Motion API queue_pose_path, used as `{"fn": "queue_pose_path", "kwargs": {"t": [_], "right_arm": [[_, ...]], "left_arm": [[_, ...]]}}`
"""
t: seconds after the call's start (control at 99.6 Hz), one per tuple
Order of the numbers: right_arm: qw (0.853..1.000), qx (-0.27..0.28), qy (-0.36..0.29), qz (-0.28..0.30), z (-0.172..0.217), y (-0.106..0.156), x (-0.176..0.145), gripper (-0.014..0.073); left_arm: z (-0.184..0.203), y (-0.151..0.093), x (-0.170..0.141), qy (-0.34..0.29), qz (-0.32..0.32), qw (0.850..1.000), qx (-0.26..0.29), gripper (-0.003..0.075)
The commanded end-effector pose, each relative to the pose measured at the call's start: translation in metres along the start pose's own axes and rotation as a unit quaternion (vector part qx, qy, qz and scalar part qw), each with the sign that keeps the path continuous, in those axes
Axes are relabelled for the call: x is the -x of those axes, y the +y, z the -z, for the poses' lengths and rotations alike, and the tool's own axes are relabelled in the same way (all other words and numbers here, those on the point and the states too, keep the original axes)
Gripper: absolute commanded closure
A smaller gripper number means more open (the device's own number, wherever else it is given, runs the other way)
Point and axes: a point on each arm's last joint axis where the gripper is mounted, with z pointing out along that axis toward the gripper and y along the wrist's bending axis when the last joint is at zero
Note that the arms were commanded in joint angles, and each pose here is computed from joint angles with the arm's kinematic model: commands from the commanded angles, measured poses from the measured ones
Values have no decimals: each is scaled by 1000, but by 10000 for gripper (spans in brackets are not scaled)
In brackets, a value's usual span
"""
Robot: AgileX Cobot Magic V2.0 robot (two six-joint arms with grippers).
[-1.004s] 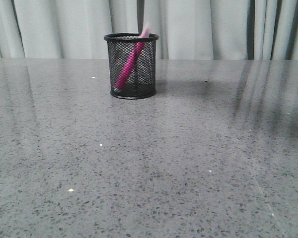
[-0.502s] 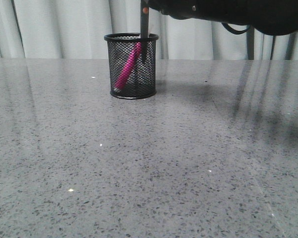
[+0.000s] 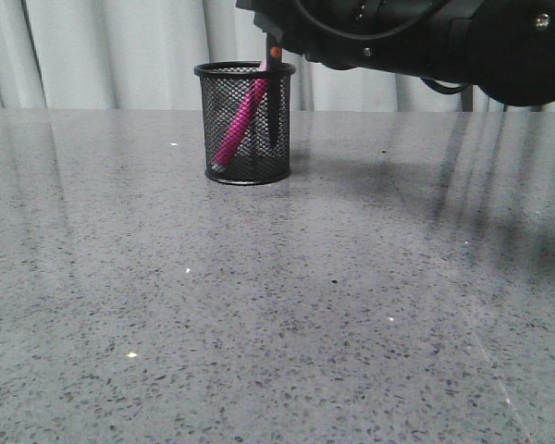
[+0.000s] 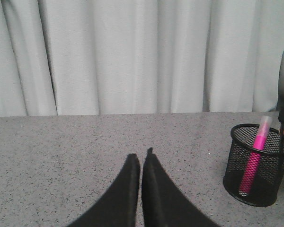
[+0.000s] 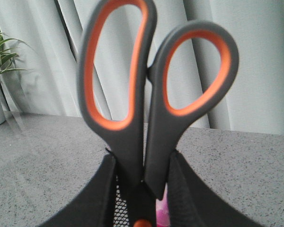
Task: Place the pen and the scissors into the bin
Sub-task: 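Carry the scissors above the mesh cup, blades pointing down, then lower the scissors blades-first into the cup beside the marker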
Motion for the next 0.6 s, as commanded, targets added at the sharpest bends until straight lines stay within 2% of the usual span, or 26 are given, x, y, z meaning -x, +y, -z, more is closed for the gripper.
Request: {"fn": "queue_pose_path", "kwargs": {"t": [0.0,0.251,0.592], "right_arm": [[997,20,-79,5,2,6,31,670],[996,45,-69,27,2,11,29,670],[998,43,-42,32,1,11,24,670]], "left_arm": [[0,3,14,-40,7,999,17,742],[0,3,14,-40,7,999,17,742],[0,3,14,-40,7,999,17,742]]}}
